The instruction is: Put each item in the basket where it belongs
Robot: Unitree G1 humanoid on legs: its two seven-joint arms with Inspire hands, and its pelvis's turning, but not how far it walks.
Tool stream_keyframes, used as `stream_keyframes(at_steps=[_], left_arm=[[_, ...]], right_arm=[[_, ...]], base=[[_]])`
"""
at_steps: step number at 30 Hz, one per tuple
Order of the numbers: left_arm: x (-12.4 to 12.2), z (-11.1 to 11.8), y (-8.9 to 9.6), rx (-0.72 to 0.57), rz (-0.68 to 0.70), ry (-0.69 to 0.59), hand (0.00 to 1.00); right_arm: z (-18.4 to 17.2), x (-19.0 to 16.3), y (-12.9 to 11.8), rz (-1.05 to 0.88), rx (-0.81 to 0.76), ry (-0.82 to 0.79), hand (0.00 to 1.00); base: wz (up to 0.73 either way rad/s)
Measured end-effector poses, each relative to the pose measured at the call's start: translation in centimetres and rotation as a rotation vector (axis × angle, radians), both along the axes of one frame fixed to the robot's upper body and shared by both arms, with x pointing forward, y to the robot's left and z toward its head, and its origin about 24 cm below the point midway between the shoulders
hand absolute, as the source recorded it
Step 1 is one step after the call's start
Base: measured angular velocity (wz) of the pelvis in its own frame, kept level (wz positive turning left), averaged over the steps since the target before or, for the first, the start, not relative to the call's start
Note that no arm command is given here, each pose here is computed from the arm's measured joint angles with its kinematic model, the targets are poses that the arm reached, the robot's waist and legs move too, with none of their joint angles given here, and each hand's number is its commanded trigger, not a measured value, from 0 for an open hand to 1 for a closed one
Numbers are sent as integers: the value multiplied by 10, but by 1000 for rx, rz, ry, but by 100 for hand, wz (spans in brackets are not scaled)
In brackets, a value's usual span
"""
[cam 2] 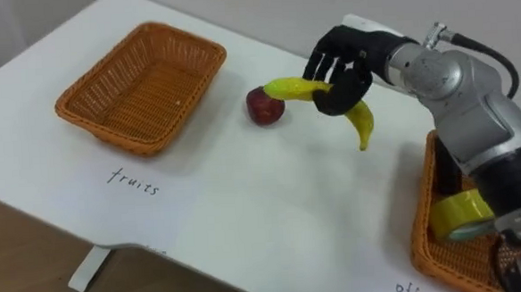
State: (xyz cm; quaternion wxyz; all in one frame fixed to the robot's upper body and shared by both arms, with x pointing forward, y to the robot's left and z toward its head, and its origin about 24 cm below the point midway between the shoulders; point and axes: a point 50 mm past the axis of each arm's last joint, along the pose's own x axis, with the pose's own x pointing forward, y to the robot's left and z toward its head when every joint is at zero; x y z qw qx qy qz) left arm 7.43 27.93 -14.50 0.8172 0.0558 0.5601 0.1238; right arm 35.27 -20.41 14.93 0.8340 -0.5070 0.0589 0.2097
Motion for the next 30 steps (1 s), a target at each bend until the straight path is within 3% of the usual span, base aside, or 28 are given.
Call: stream_keyframes(at_steps=[14, 24, 30], left_arm=[[-2, 0, -3, -13, -2, -11, 0], [-20, 0, 3, -1, 51, 16, 0], [-30, 3, 6, 23, 8, 25, 0]], right_arm=[[20, -4, 13, 40, -44, -97, 100], [22, -5, 18, 46, -36, -105, 100], [22, -6, 30, 78, -25, -129, 100]], base=[[6], [11], [6]])
